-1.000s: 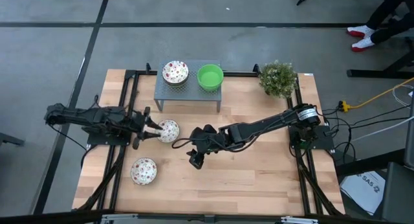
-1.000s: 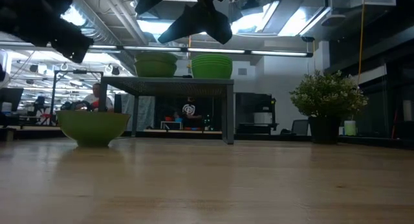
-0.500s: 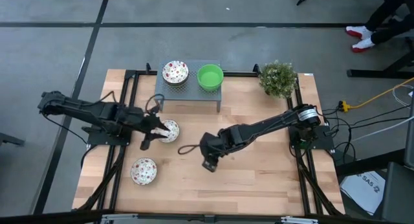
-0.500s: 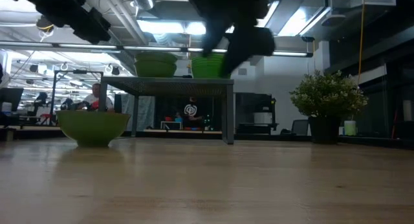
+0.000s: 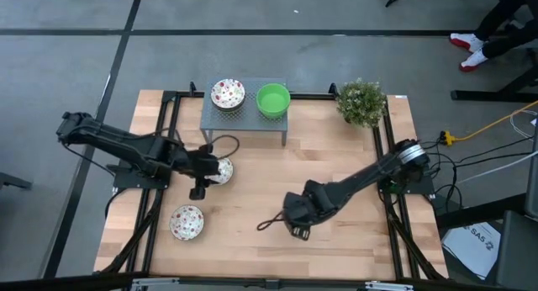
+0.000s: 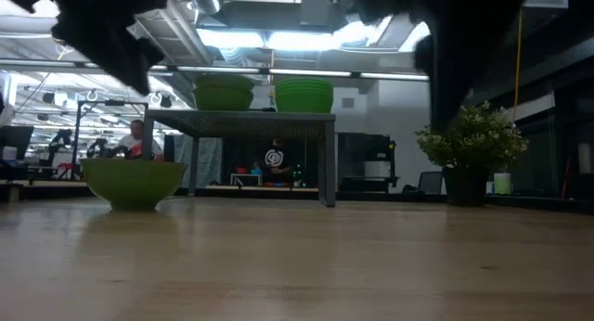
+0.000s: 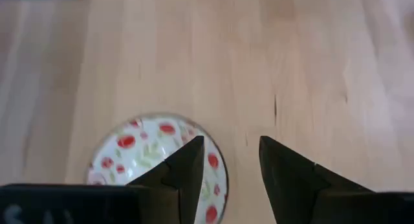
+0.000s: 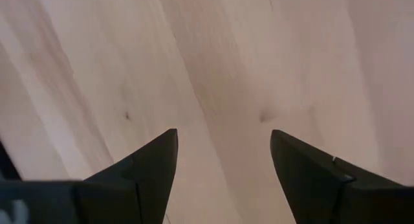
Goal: Pick & Place Mini bowls
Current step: Stack the white patterned bowl on the white patterned bowl on the shelf
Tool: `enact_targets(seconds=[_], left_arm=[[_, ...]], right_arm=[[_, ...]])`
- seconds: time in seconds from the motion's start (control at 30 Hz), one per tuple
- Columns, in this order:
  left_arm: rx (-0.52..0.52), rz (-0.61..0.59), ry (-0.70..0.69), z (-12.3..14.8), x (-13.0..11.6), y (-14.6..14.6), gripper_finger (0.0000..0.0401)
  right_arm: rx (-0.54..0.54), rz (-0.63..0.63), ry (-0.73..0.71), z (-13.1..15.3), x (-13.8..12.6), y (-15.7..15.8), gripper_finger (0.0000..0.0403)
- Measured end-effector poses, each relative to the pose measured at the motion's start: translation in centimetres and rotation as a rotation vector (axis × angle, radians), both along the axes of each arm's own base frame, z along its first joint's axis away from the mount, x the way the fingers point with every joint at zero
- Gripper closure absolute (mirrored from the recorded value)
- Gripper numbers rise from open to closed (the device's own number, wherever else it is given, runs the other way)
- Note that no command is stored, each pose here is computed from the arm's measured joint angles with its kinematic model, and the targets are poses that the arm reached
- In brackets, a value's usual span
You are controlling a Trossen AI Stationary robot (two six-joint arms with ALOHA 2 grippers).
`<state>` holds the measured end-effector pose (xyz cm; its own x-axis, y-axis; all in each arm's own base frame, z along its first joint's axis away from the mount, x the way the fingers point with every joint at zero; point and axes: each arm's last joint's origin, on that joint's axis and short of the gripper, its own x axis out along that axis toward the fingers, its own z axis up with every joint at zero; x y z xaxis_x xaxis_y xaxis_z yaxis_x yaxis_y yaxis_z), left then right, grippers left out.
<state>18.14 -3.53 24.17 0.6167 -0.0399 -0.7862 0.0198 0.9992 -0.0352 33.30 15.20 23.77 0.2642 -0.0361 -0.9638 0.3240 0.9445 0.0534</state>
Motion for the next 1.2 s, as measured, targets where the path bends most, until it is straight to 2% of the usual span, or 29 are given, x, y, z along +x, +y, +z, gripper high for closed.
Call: enact_targets(seconds=[0.17,0.3,0.47,0.63,0.97,1.07,1.2], left_arm=[[0.006,-0.033,0.120,-1.4,0.2,-1.2,0.0258],[0.045,-0.040,0.165,-2.4,0.7,-2.2,0.0258],[0.131,-0.014,0.237,-4.0,1.4,-2.8,0.0258],[0.154,-0.012,0.318,-5.8,2.3,-3.2,0.0258],[0.233,0.029,0.373,-8.1,3.5,-3.4,0.0260],[0.237,0.036,0.395,-8.7,3.6,-3.5,0.0279],[0.203,0.119,0.394,-8.8,3.7,-3.5,0.0342]], right_arm=[[0.107,-0.111,-0.113,-2.4,-1.9,-0.2,0.0157],[0.137,-0.143,-0.144,-3.3,-2.7,-0.6,0.0157],[0.074,-0.107,-0.155,-3.6,-2.8,-0.9,0.0157],[-0.016,-0.094,-0.196,-3.5,-2.7,-1.1,0.0157],[-0.091,-0.059,-0.250,-3.3,-2.4,-1.2,0.0157],[-0.094,-0.038,-0.261,-3.3,-2.3,-1.1,0.0157],[-0.092,-0.035,-0.267,-3.2,-2.2,-1.1,0.0157]])
